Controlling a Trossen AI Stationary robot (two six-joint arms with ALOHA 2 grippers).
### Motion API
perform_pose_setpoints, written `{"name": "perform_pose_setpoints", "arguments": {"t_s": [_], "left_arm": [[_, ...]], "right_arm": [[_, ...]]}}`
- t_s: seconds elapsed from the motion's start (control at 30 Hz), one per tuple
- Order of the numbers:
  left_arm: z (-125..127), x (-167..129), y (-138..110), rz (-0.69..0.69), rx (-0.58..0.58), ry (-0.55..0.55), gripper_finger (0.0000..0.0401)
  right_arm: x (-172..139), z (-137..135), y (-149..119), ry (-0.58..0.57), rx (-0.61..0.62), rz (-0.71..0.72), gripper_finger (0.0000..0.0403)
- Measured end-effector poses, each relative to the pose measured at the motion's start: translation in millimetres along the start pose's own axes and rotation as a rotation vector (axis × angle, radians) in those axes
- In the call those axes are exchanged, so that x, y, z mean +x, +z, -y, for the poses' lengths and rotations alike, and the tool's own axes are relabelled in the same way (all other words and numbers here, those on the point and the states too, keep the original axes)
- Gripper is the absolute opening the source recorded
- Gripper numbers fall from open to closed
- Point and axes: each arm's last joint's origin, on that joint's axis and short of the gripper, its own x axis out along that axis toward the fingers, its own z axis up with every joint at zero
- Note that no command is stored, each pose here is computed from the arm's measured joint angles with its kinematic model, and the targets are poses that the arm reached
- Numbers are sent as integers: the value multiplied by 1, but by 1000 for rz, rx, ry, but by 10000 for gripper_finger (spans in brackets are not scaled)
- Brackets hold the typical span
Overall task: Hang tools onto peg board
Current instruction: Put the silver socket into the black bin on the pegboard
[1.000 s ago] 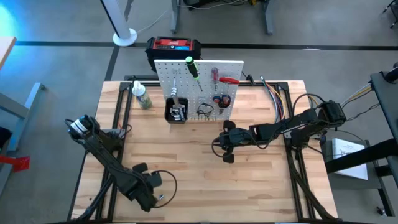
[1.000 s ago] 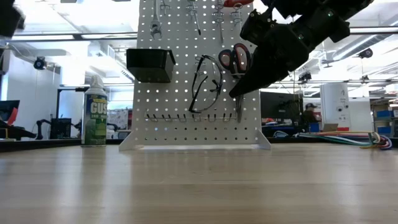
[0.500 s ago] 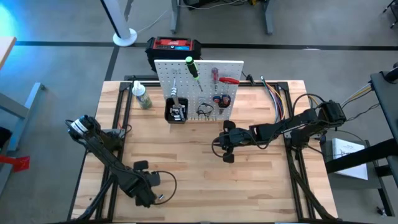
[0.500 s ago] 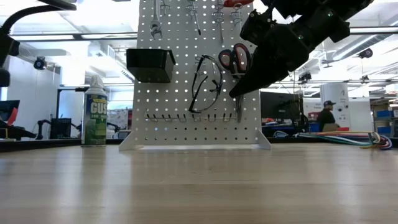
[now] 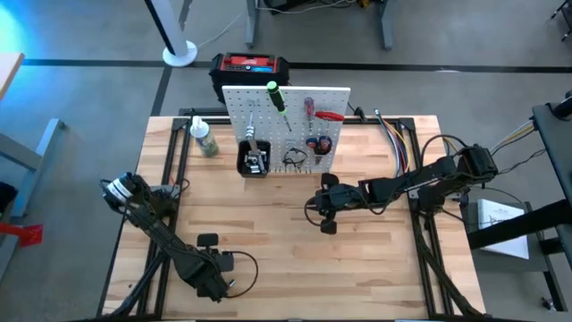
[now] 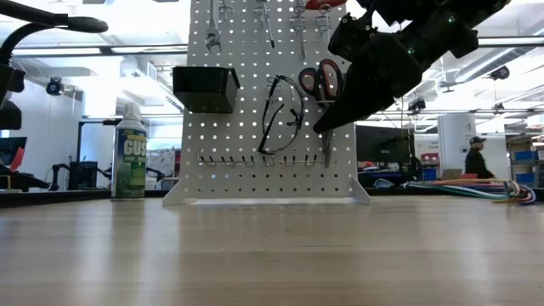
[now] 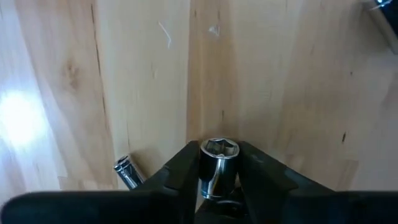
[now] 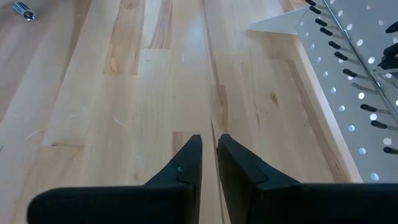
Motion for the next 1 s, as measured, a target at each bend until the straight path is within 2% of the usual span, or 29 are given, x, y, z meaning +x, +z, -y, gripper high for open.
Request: {"name": "perform_pose_setpoints", "arguments": {"t_s": [0.1,0.2,0.37,0.5,0.63,0.8,1.0], "left_arm": [[-1,-4,3,9,-10,4,64],[-4,-16,7,57,-28,4,63],[-12,-42,20,314,-94,92,63],[-22,-61,28,452,-132,185,63],[-44,-82,36,540,-188,343,63],[-76,-108,43,676,-350,472,64],[-121,-138,46,788,-523,507,66]], "right_arm": [[0,0,0,0,0,0,37],[0,0,0,0,1,0,37],[0,0,0,0,19,1,37],[0,0,0,-1,20,0,37],[0,0,0,-1,20,0,37],[0,0,0,-1,23,0,37],[0,0,0,-1,23,-1,37]]}}
